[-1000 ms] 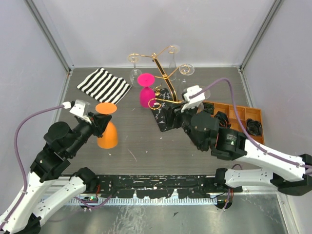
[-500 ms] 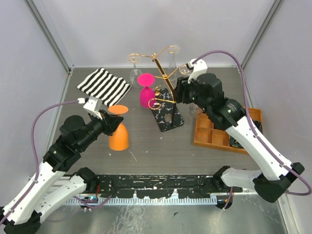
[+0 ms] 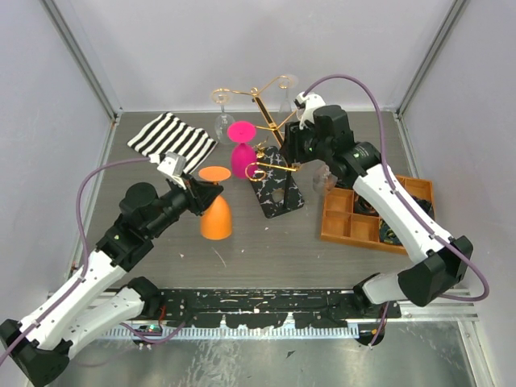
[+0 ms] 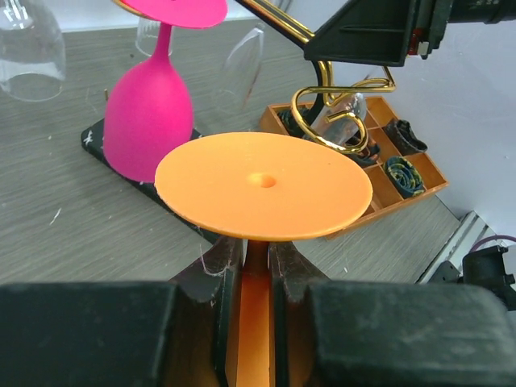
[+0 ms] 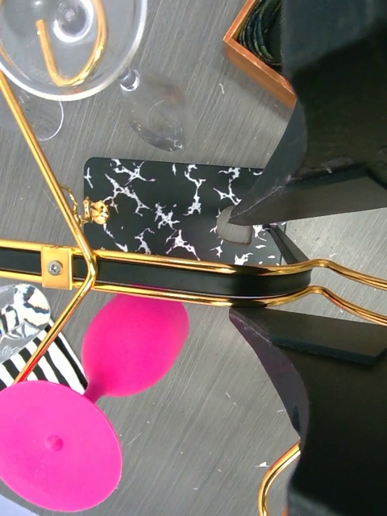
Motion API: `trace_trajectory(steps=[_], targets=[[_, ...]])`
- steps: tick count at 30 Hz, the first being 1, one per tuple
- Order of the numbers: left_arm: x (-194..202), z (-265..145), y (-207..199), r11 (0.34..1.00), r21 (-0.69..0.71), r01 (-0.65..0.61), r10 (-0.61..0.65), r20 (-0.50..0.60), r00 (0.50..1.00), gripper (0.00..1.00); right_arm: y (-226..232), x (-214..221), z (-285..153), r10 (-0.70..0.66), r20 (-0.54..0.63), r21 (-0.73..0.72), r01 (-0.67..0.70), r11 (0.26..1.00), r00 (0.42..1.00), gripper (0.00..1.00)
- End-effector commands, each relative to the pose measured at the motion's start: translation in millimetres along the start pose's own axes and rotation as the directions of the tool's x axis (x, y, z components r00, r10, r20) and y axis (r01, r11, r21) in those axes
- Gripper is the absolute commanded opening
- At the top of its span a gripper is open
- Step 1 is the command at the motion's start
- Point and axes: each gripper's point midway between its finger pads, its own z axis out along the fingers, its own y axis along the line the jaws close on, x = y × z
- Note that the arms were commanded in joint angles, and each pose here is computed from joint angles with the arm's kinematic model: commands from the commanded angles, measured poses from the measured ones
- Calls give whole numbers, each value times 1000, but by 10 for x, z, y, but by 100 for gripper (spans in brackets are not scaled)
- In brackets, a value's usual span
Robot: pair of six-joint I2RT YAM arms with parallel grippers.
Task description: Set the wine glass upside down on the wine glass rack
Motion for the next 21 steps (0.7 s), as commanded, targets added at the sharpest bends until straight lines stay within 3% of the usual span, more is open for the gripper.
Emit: trace_trajectory(steps=[1,5,10,21], targets=[[-189,80,-182,993,110,-40,27,114,993,0,130,-367,-55,-20,104,-72,28,997,994,49],[-157,127,-245,987,137,-83,67,123,990,0,139,-358,14,-26,98,-80,33,996,995,40],[-120,158,-340,982,131,-139,119,150,981,0,155,-307,91,-22,79,-94,29,995,997,39],[-45,266,-543,972,131,-196,174,167,971,0,197,-308,111,116,112,-112,-104,988,987,13]])
